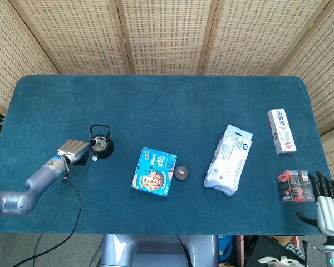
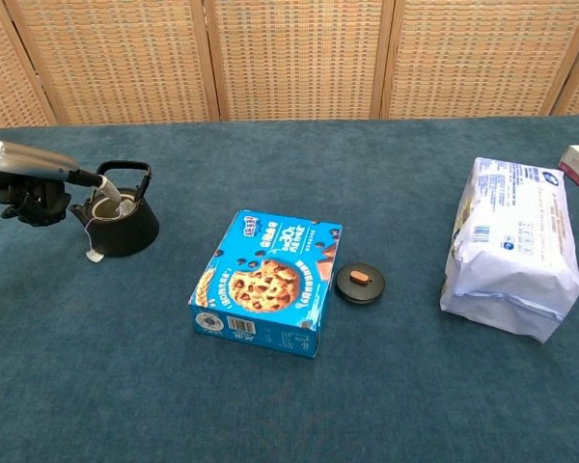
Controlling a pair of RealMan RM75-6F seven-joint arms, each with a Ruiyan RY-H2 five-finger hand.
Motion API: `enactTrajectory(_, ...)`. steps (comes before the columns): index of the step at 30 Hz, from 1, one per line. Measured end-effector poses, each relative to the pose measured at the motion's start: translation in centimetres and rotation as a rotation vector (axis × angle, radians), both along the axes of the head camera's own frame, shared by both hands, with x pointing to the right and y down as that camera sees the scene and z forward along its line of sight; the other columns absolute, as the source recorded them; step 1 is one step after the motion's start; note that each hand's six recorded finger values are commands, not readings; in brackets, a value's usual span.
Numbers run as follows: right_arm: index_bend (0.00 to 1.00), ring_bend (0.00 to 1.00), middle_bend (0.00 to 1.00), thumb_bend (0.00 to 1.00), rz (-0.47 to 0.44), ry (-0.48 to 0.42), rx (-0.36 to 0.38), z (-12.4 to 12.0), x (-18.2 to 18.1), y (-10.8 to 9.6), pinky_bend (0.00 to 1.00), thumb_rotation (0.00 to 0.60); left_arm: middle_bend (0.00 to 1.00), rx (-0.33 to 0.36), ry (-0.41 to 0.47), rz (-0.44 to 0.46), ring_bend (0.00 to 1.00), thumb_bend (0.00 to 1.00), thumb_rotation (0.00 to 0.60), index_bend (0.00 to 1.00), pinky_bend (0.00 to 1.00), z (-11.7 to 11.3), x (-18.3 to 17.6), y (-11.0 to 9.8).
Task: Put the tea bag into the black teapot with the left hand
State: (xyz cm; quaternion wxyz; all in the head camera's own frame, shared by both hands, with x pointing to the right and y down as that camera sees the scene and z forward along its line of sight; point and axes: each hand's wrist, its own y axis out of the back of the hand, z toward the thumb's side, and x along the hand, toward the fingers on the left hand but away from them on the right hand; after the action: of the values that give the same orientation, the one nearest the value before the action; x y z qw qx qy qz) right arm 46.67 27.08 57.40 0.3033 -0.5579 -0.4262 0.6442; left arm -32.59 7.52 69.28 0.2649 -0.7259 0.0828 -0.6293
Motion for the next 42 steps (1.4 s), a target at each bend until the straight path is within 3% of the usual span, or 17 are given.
enactTrajectory(13,0.0,0.0,0.0,0.0,0.004,0.001,0.0,-0.1,0.1,0.1,0.0,0.6,0.86,-0.035,-0.008,0.032,0.79,1.0,0.6,0.07,0.68,0.9,0.9,0.7)
enactTrajectory(22,0.0,0.0,0.0,0.0,0.007,-0.001,0.003,-0.1,0.1,0.2,0.0,0.6,0.82,0.009,0.01,-0.009,0.76,1.0,0.6,0.06,0.68,-0.4,0.2,0.6)
enactTrajectory(30,0.0,0.0,0.0,0.0,-0.004,-0.008,0.011,-0.1,0.0,-0.1,0.0,0.6,0.55,0.114,0.061,-0.088,0.54,0.98,0.6,0.0,0.62,-2.8,-1.7,1.2)
enactTrajectory(36,0.0,0.0,0.0,0.0,-0.026,-0.018,0.021,-0.1,-0.5,-0.6,0.0,0.6,0.35,0.273,0.124,-0.182,0.34,0.74,0.6,0.0,0.52,-5.4,-3.9,2.4)
enactTrajectory(42,0.0,0.0,0.0,0.0,-0.052,-0.033,0.03,0.1,-1.2,-1.2,0.0,0.6,0.12,0.45,0.198,-0.277,0.1,0.59,0.6,0.0,0.21,-7.9,-6.1,4.5)
